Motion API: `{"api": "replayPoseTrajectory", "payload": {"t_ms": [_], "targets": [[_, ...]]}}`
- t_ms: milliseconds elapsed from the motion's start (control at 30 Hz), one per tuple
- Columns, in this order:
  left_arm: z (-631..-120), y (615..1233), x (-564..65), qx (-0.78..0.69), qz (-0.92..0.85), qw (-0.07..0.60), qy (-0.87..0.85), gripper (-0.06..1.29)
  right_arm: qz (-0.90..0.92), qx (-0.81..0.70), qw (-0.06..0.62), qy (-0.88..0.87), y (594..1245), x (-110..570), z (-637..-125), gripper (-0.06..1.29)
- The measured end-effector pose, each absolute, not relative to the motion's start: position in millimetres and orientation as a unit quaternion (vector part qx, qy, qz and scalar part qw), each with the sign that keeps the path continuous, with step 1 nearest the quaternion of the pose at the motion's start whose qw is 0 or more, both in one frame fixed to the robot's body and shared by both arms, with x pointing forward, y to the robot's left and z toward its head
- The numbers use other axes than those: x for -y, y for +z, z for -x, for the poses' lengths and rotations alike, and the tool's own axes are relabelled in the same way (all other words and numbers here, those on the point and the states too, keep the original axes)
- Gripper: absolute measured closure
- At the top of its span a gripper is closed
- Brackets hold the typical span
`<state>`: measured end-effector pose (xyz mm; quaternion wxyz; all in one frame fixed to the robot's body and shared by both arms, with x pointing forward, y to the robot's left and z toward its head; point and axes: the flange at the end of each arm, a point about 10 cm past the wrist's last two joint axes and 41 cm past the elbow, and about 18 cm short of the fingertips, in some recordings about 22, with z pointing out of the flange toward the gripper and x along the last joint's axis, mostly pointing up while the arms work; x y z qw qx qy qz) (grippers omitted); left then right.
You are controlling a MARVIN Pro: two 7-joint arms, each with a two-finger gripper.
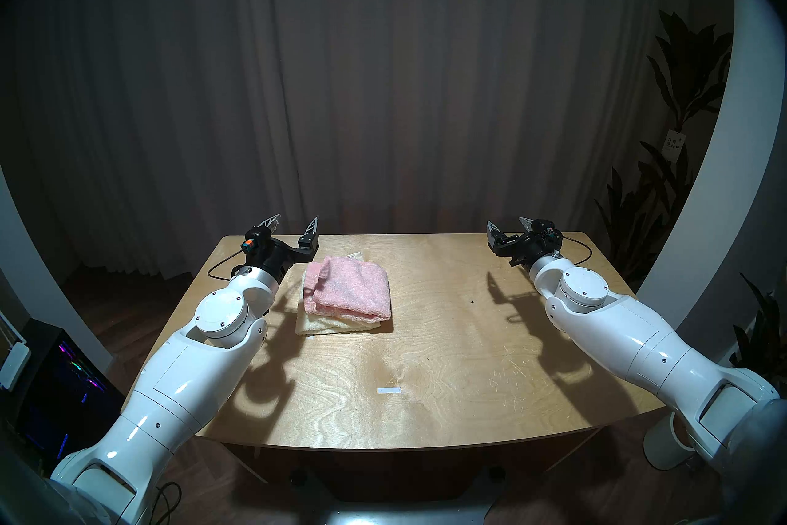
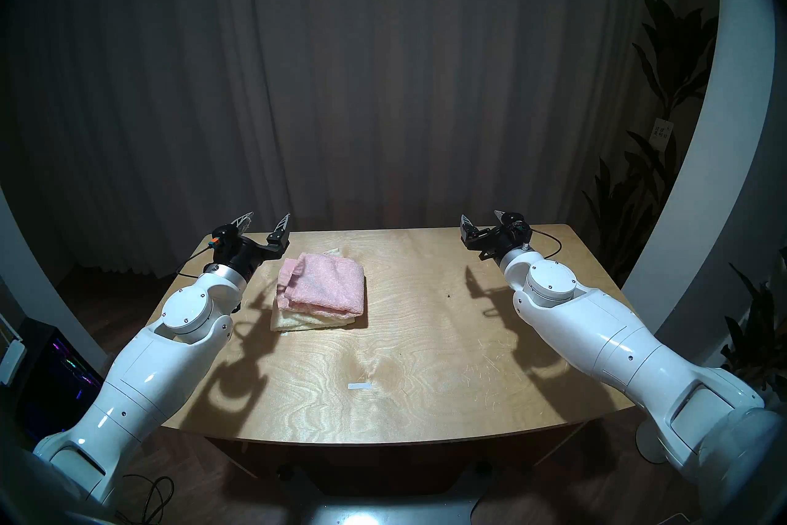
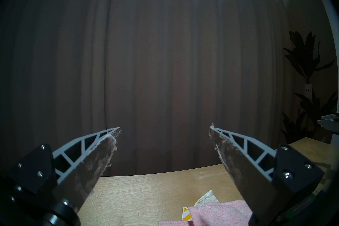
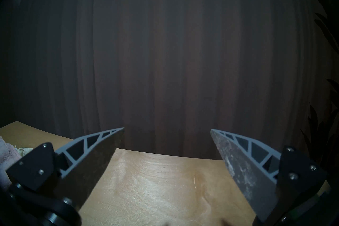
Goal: Fold each towel twice and stack them on table
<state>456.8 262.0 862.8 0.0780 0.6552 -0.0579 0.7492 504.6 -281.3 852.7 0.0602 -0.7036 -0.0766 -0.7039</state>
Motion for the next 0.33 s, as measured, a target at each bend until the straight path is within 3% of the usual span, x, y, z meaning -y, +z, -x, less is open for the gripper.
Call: {"api": "replayPoseTrajectory", "payload": {"t_ms": [333], "targets": [[-456.9,862.8,-260.2,0.059,-0.653,0.080,0.751,0.02,0.700,0.084,0.061,-0.707,853.6,282.0,-504.1,0.00]]}}
